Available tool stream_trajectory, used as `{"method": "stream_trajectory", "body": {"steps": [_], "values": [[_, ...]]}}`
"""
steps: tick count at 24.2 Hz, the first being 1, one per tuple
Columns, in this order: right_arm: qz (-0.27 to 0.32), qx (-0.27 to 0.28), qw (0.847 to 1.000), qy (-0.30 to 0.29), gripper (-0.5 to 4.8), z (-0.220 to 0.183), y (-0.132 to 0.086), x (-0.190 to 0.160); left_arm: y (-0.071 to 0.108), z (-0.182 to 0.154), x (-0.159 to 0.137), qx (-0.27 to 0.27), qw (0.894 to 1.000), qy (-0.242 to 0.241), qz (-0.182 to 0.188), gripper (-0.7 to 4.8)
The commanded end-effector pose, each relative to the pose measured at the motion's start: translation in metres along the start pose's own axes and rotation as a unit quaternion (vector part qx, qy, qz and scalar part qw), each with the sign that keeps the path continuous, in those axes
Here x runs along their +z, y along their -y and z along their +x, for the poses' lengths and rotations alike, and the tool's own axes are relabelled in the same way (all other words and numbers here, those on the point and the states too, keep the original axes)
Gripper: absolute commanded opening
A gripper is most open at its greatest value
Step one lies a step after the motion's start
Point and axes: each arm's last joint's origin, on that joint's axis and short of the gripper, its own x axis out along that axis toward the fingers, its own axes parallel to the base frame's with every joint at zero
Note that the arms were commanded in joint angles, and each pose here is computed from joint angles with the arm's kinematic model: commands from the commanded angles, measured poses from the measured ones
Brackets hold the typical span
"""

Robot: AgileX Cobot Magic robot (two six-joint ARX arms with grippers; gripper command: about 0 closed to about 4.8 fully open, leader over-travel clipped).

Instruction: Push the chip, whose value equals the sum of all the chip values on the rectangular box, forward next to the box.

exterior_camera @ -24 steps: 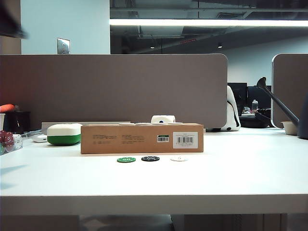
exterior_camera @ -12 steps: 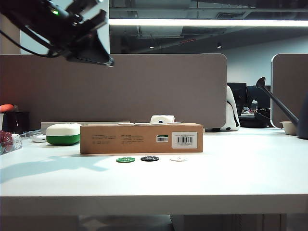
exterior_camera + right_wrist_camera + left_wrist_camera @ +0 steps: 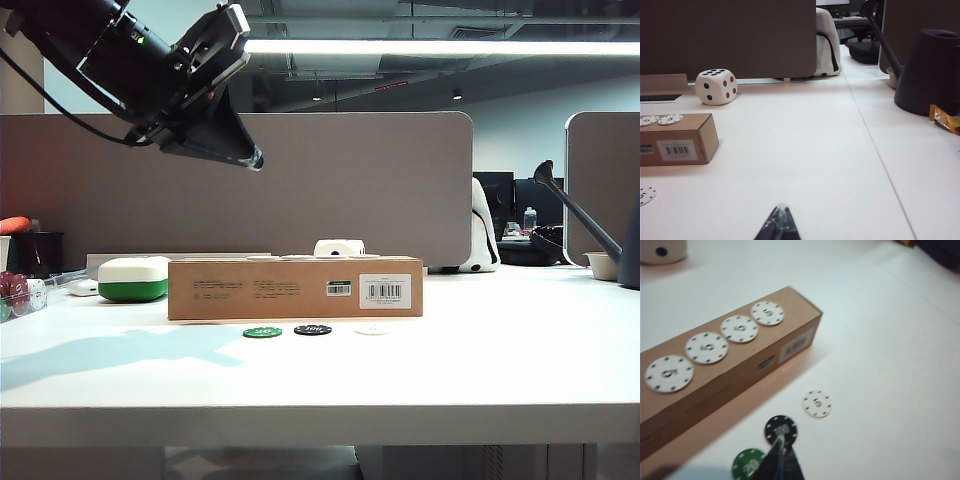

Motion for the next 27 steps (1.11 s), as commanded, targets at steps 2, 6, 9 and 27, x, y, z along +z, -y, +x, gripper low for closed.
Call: {"method": "stream_trajectory", "body": {"steps": [2,6,9,27], "values": [[0.000,0.001,1.000,0.006,-0.04,0.0002,0.0000,0.0000,-0.0009,-0.0011,-0.0025,0.046,0.999,-0.019,-0.005,-0.05],[0.000,0.000,1.000,0.006,-0.04,0.0002,0.0000,0.0000,-0.0012,-0.0012,-0.0050,0.051,0.998,-0.031,-0.008,-0.05],[0.000,0.000,1.000,0.006,-0.04,0.0002,0.0000,0.0000,-0.0010,-0.0015,-0.0083,0.051,0.997,-0.048,-0.014,-0.05],[0.000,0.000,1.000,0.006,-0.04,0.0002,0.0000,0.0000,-0.0010,-0.0015,-0.0083,0.051,0.997,-0.047,-0.014,-0.05]]}}
